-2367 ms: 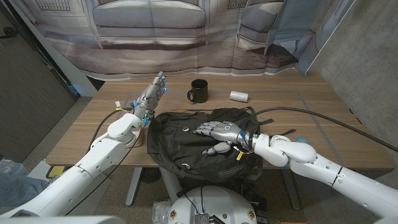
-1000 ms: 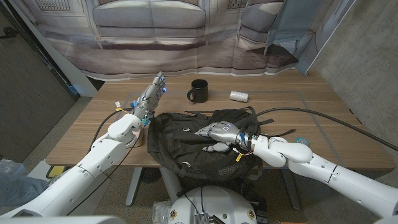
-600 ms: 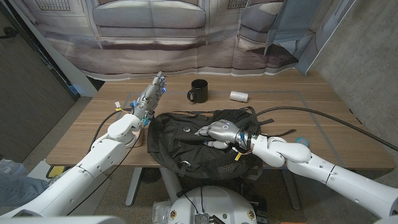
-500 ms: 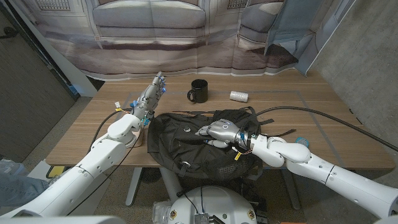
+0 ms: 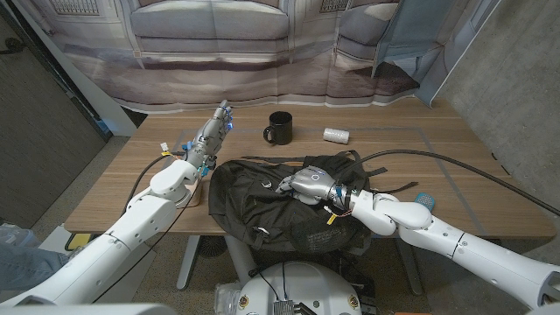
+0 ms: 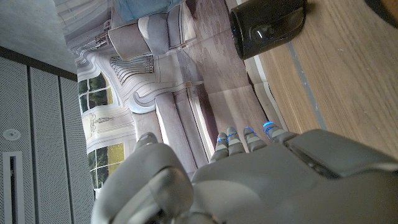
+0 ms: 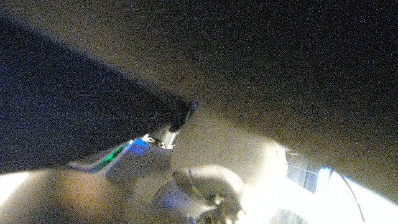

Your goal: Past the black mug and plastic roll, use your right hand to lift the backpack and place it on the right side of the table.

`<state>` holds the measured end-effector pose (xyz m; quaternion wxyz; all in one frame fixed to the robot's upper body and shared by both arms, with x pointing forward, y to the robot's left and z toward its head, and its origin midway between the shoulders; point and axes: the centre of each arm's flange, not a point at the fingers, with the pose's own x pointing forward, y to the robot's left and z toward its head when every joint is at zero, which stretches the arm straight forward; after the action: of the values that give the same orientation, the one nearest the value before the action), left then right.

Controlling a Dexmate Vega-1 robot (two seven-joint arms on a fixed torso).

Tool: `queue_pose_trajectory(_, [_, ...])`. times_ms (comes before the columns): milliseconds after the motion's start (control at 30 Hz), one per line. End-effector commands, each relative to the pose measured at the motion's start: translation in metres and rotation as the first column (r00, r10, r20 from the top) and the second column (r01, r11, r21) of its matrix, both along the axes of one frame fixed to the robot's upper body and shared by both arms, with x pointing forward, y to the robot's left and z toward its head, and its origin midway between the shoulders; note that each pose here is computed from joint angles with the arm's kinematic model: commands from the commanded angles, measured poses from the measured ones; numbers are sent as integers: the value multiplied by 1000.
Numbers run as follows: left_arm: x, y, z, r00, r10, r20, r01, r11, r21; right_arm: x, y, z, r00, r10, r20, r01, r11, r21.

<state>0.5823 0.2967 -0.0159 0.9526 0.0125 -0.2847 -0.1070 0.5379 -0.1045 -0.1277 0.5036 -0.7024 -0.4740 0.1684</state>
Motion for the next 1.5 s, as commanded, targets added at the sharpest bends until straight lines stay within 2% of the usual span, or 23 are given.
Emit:
queue_pose_trajectory(33, [-1, 0, 1, 1000, 2, 3, -2, 1000, 1, -3, 0, 7, 999, 47, 6, -47, 998, 50])
queue_pose_trajectory(267, [-1, -1, 1, 1000, -1, 6, 1, 1000, -7, -8, 0, 17, 997, 76, 34, -78, 995, 68])
queue_pose_trajectory(567, [-2, 1, 2, 1000, -1, 17, 1, 1000, -7, -20, -2, 31, 992, 99, 73, -105, 991, 85])
queue_pose_trajectory(1500, [-8, 10, 5, 1000, 7, 22, -6, 1000, -11, -44, -3, 58, 985, 89, 145, -101, 991, 84])
